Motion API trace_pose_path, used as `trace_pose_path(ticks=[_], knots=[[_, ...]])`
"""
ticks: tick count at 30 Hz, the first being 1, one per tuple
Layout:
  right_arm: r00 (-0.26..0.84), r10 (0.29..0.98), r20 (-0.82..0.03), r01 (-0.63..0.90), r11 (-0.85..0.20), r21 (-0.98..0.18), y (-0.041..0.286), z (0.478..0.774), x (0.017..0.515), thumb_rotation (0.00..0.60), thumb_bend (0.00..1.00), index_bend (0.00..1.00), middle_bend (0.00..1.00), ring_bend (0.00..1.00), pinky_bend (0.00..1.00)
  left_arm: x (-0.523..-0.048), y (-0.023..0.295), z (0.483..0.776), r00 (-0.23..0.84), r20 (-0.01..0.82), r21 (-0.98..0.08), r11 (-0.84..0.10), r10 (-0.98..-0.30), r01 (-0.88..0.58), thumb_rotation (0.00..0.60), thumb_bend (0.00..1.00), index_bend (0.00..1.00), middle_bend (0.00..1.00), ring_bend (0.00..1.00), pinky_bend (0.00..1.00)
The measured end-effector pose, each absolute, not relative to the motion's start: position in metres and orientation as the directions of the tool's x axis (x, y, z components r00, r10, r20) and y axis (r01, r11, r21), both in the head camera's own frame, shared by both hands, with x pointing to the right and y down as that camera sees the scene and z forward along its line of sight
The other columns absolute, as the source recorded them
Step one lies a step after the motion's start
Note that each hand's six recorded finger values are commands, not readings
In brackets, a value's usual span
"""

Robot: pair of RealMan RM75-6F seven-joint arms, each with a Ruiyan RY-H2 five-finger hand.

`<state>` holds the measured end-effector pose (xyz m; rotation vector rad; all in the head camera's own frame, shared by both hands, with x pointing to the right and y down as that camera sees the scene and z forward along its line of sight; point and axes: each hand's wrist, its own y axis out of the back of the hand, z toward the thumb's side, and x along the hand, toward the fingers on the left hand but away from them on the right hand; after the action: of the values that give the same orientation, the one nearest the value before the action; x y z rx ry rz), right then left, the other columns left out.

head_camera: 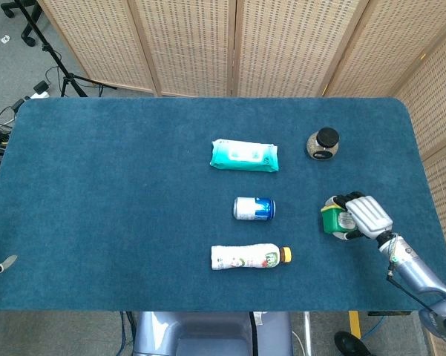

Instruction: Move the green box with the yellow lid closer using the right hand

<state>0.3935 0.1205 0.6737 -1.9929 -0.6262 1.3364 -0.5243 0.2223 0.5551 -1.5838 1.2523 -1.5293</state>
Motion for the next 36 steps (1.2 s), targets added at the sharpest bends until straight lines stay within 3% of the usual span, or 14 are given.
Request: trace_pose_path(ticks=[3, 7, 15, 18, 20, 22, 23, 24, 25, 27, 36], knots=[[0.358, 0.638, -0.682, 0.008, -0.732, -0.681, 0.115, 0.659, 0.396, 0.600, 0.99, 0.53, 0.54, 0.35, 0.22, -0.524, 0.222, 0.555, -0.109, 0.403, -0.902, -0.374, -0.909, -0.218, 0.600, 0.00, 0.00, 0.00, 0.00, 0.00], [0.304, 0.551, -0.777, -0.064, -0.803, -0.593, 0.105, 0.642, 0.402, 0.600, 1.00, 0.54, 0.54, 0.34, 0.14, -0.525, 0.222, 0.554, -0.110, 0.403, -0.902, -0.373, -0.909, -0.218, 0.600, 0.00, 0.00, 0.00, 0.00, 0.00], [0.195, 0.325, -0.926, -0.167, -0.919, -0.358, 0.118, 0.648, 0.384, 0.600, 1.00, 0.55, 0.54, 0.34, 0.12, -0.526, 0.222, 0.555, -0.117, 0.403, -0.902, -0.372, -0.908, -0.218, 0.600, 0.00, 0.00, 0.00, 0.00, 0.00], [0.171, 0.281, -0.944, -0.191, -0.931, -0.311, 0.120, 0.651, 0.379, 0.600, 1.00, 0.55, 0.51, 0.32, 0.11, -0.526, 0.222, 0.555, -0.116, 0.405, -0.901, -0.375, -0.907, -0.217, 0.600, 0.00, 0.00, 0.00, 0.00, 0.00], [0.166, 0.272, -0.948, -0.191, -0.934, -0.301, 0.121, 0.653, 0.378, 0.600, 0.95, 0.48, 0.33, 0.20, 0.09, -0.526, 0.222, 0.555, -0.116, 0.405, -0.901, -0.375, -0.907, -0.216, 0.600, 0.00, 0.00, 0.00, 0.00, 0.00], [0.166, 0.273, -0.948, -0.185, -0.935, -0.302, 0.121, 0.657, 0.377, 0.600, 0.73, 0.19, 0.06, 0.03, 0.03, -0.526, 0.222, 0.556, -0.116, 0.405, -0.902, -0.375, -0.907, -0.215, 0.600, 0.00, 0.00, 0.00, 0.00, 0.00], [0.164, 0.277, -0.947, -0.182, -0.935, -0.305, 0.120, 0.658, 0.377, 0.600, 0.64, 0.10, 0.02, 0.00, 0.01, -0.526, 0.222, 0.556, -0.116, 0.405, -0.902, -0.376, -0.907, -0.214, 0.600, 0.00, 0.00, 0.00, 0.00, 0.00], [0.162, 0.283, -0.945, -0.182, -0.933, -0.310, 0.119, 0.660, 0.379, 0.600, 0.52, 0.02, 0.00, 0.00, 0.00, -0.525, 0.222, 0.556, -0.115, 0.406, -0.901, -0.377, -0.906, -0.213, 0.600, 0.00, 0.00, 0.00, 0.00, 0.00], [0.160, 0.290, -0.944, -0.184, -0.930, -0.317, 0.118, 0.661, 0.380, 0.600, 0.42, 0.00, 0.00, 0.00, 0.00, -0.525, 0.222, 0.556, -0.115, 0.407, -0.901, -0.378, -0.906, -0.213, 0.600, 0.00, 0.00, 0.00, 0.00, 0.00], [0.161, 0.317, -0.935, -0.190, -0.919, -0.345, 0.114, 0.663, 0.382, 0.600, 0.35, 0.00, 0.00, 0.00, 0.00, -0.525, 0.222, 0.557, -0.114, 0.408, -0.901, -0.379, -0.906, -0.212, 0.600, 0.00, 0.00, 0.00, 0.00, 0.00], [0.135, 0.472, -0.871, -0.136, -0.862, -0.489, 0.097, 0.667, 0.392, 0.600, 0.35, 0.00, 0.00, 0.00, 0.00, -0.525, 0.222, 0.556, -0.113, 0.405, -0.901, -0.375, -0.907, -0.216, 0.600, 0.00, 0.00, 0.00, 0.00, 0.00]])
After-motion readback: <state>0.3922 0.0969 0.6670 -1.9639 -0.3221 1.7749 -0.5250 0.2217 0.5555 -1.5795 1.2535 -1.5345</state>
